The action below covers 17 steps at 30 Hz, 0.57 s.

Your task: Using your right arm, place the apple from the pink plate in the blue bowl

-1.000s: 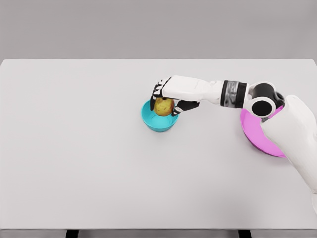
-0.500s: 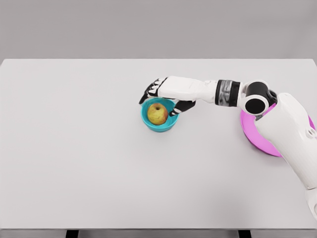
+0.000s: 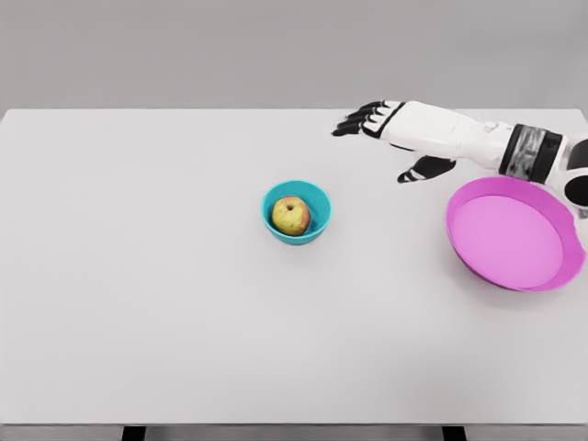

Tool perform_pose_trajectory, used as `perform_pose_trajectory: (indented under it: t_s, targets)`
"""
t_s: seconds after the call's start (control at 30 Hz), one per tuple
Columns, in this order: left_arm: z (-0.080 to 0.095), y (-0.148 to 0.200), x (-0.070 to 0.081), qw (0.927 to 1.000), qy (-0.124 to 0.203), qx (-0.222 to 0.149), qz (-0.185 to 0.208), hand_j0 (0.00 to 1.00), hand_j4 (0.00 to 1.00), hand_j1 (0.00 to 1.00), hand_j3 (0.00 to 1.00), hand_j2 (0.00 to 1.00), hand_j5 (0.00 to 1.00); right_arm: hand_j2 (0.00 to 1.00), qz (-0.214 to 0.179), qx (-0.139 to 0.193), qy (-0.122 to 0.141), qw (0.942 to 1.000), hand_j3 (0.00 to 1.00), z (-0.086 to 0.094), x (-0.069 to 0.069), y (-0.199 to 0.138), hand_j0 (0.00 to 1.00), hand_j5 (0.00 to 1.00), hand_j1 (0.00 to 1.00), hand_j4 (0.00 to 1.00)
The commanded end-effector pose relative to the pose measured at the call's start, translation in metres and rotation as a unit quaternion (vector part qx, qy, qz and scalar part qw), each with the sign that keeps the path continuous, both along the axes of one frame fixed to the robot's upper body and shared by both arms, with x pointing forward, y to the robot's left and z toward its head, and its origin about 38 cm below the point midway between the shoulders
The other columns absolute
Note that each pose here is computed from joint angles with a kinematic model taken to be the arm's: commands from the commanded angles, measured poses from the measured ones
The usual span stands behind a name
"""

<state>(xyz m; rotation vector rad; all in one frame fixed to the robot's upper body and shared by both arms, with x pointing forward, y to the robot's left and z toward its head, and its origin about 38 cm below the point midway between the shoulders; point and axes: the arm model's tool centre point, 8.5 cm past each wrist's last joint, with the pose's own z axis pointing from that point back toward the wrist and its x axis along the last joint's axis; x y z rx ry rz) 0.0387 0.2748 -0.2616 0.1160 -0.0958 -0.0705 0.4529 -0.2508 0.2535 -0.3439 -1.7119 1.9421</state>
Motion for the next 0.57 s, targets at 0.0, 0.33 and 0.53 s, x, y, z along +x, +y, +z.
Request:
perform_pose_trajectory:
  t_s: [0.0,0.33,0.53]
  targets:
    - [0.000,0.000,0.000,1.0000,0.000,0.000,0.000,1.00,1.00,1.00,1.00,1.00,1.00,1.00,-0.041,0.008,-0.030,0.9987,1.00,0.029,0.000,-0.038,1.00,1.00,1.00,1.00]
    - [0.000,0.000,0.000,1.0000,0.000,0.000,0.000,1.00,1.00,1.00,1.00,1.00,1.00,1.00,-0.112,0.081,-0.015,0.9903,1.00,0.004,-0.026,-0.091,1.00,1.00,1.00,1.00]
    - [0.000,0.000,0.000,1.0000,-0.002,0.000,-0.004,1.00,1.00,1.00,1.00,1.00,1.00,1.00,-0.115,0.080,-0.005,0.9902,1.00,-0.004,-0.028,-0.092,1.00,1.00,1.00,1.00]
